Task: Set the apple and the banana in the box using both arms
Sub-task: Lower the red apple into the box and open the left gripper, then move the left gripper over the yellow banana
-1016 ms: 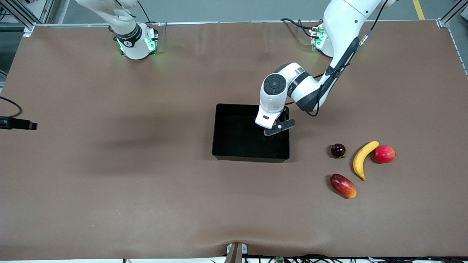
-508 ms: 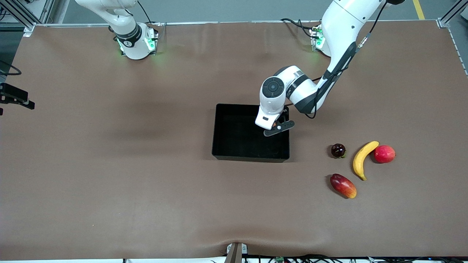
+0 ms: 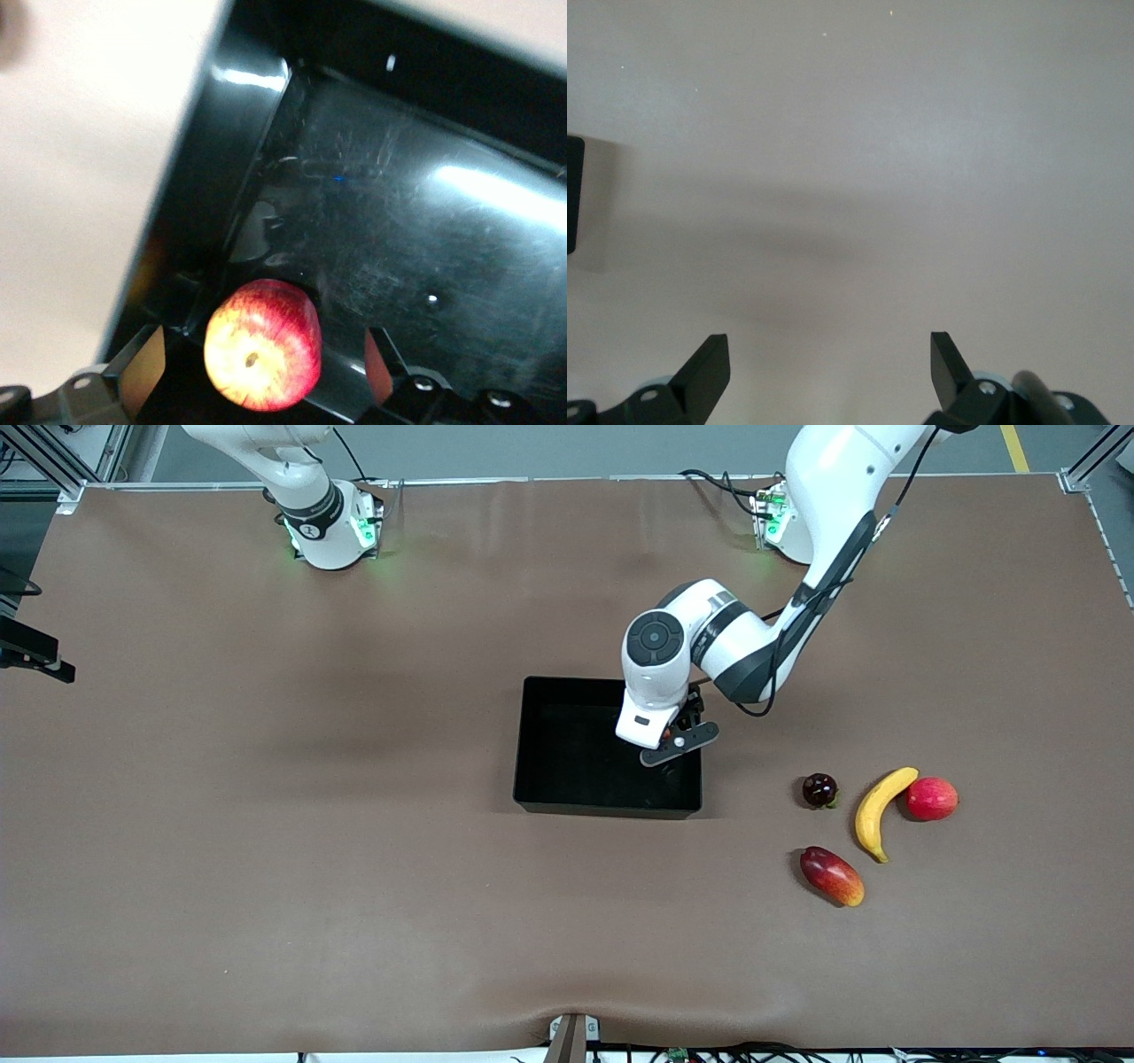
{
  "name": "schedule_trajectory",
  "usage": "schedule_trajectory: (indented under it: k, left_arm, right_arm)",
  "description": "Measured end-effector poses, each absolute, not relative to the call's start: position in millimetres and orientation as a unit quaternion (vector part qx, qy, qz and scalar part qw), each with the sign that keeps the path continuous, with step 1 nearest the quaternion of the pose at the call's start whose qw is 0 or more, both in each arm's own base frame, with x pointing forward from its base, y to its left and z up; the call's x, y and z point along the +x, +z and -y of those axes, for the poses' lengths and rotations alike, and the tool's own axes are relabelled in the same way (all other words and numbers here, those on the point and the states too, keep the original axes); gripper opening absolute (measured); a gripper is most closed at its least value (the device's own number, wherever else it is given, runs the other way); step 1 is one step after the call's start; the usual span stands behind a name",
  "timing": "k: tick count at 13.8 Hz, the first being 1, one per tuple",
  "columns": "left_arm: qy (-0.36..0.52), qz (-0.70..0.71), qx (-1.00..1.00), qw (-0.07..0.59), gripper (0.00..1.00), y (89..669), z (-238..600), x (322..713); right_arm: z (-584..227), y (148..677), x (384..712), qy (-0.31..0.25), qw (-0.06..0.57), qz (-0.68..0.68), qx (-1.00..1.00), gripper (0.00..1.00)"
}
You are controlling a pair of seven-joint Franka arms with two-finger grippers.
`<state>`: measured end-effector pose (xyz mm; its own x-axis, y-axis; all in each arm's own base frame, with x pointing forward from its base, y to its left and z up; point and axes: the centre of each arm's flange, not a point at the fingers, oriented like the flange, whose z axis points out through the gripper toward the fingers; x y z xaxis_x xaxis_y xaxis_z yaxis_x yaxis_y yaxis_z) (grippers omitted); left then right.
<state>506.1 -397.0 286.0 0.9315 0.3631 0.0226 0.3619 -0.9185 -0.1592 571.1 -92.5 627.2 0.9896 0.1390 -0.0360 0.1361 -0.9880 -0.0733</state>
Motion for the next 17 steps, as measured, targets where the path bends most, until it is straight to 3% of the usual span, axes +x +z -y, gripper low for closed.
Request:
schedule_trajectory:
  k: [4, 7, 11, 17]
  left_arm:
    - [-0.009, 0.198, -0.976, 0.094, 1.00, 351.7, 381.4, 539.5]
    - [0.001, 0.155, -0.983, 0.097, 1.00, 368.7, 312.5, 584.6]
    - [0.033, 0.070, -0.992, 0.096, 1.00, 367.8, 188.8, 634.2]
    - [0.092, -0.083, -0.990, 0.075, 1.00, 332.0, 58.5, 657.3]
  right_arm:
    - [64.1, 628.1, 565.0, 0.047, 0.012, 0.057, -0.997, 1.00]
    - [68.8, 627.2, 556.5, 0.037, 0.009, 0.059, -0.998, 1.00]
    - [72.4, 628.9, 544.2, 0.016, 0.010, 0.079, -0.997, 1.00]
    - [72.2, 632.1, 543.2, 0.010, 0.009, 0.080, -0.997, 1.00]
